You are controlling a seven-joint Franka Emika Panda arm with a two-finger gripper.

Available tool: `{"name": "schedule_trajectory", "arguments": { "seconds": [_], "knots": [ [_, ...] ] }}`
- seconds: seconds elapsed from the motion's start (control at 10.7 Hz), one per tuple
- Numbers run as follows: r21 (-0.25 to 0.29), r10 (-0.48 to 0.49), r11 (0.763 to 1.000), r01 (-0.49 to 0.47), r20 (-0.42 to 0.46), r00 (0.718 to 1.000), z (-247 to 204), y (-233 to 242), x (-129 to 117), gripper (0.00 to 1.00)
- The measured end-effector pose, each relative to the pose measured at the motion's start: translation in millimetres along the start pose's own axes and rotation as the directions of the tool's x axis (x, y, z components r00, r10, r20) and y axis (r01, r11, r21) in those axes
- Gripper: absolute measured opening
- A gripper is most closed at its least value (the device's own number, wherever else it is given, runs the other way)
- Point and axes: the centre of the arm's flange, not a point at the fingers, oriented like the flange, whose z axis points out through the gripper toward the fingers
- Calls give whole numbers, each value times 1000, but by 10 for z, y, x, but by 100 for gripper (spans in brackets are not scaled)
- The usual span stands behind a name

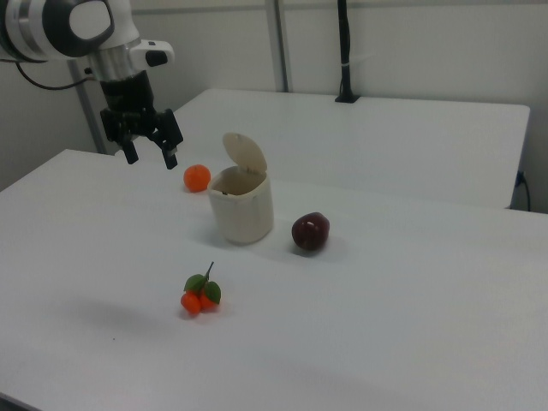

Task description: Close garbage bin

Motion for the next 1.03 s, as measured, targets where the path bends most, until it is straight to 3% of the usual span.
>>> {"name": "schedule_trajectory", "arguments": {
  "seconds": [0.56, 1.03],
  "knots": [
    [0, 0, 1000, 0, 0, 1000, 0, 0, 0, 97],
    [0, 0, 1000, 0, 0, 1000, 0, 0, 0, 17]
  ]
}}
